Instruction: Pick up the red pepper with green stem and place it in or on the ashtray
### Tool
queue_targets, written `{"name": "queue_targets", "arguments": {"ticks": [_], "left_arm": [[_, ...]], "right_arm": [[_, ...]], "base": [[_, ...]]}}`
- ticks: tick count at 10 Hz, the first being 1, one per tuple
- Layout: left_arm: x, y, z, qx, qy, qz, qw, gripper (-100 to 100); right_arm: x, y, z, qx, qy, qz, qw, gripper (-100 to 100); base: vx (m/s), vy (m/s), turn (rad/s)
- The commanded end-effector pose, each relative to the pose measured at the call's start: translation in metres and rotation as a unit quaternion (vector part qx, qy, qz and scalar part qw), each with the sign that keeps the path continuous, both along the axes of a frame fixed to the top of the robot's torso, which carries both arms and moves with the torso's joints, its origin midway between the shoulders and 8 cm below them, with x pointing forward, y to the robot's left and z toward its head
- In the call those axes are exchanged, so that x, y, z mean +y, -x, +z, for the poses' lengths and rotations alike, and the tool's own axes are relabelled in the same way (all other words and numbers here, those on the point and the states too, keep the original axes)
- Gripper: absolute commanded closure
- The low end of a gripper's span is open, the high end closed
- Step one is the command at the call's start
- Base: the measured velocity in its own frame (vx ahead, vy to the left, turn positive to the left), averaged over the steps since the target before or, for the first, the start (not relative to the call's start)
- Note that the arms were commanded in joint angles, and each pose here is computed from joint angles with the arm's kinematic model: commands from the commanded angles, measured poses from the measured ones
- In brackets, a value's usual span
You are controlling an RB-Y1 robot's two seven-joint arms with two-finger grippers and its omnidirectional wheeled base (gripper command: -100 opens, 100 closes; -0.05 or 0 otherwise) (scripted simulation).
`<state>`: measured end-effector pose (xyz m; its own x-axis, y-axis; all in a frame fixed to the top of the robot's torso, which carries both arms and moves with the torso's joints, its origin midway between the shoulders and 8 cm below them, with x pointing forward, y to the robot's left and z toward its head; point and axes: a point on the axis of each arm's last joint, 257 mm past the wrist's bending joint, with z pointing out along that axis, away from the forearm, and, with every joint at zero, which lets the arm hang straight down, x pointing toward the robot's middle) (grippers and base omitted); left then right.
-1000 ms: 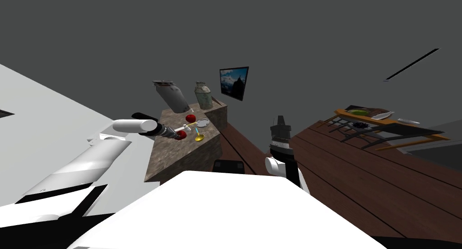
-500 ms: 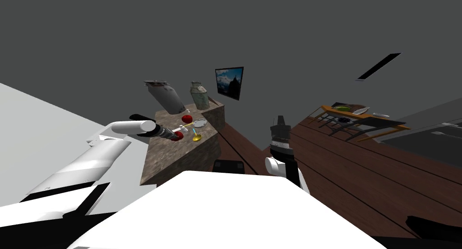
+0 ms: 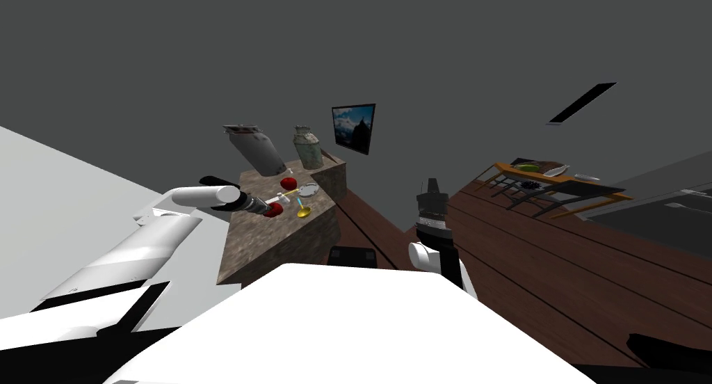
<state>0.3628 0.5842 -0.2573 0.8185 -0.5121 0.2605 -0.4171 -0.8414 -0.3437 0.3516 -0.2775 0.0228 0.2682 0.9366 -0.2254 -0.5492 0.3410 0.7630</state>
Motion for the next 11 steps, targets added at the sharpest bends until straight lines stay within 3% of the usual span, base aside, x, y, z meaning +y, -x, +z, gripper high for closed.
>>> {"name": "queue_targets", "arguments": {"ticks": [1,2,9,11], "left_arm": [[0.0,0.0,0.0,0.0,0.0,0.0,1.0,0],[0.004,-0.003,0.015,-0.015,0.006,0.013,0.9998,-100],[0.012,-0.015,0.079,-0.079,0.039,0.067,0.9938,-100],[0.011,-0.018,0.085,-0.09,0.055,0.086,0.9907,-100]], "right_arm": [[0.0,0.0,0.0,0.0,0.0,0.0,1.0,0],[0.0,0.0,0.0,0.0,0.0,0.0,1.0,0],[0.0,0.0,0.0,0.0,0.0,0.0,1.0,0],[0.0,0.0,0.0,0.0,0.0,0.0,1.0,0]], "base": [[0.0,0.0,0.0],[-0.038,-0.069,0.043],[-0.075,-0.14,0.073],[0.008,-0.065,0.077]]}}
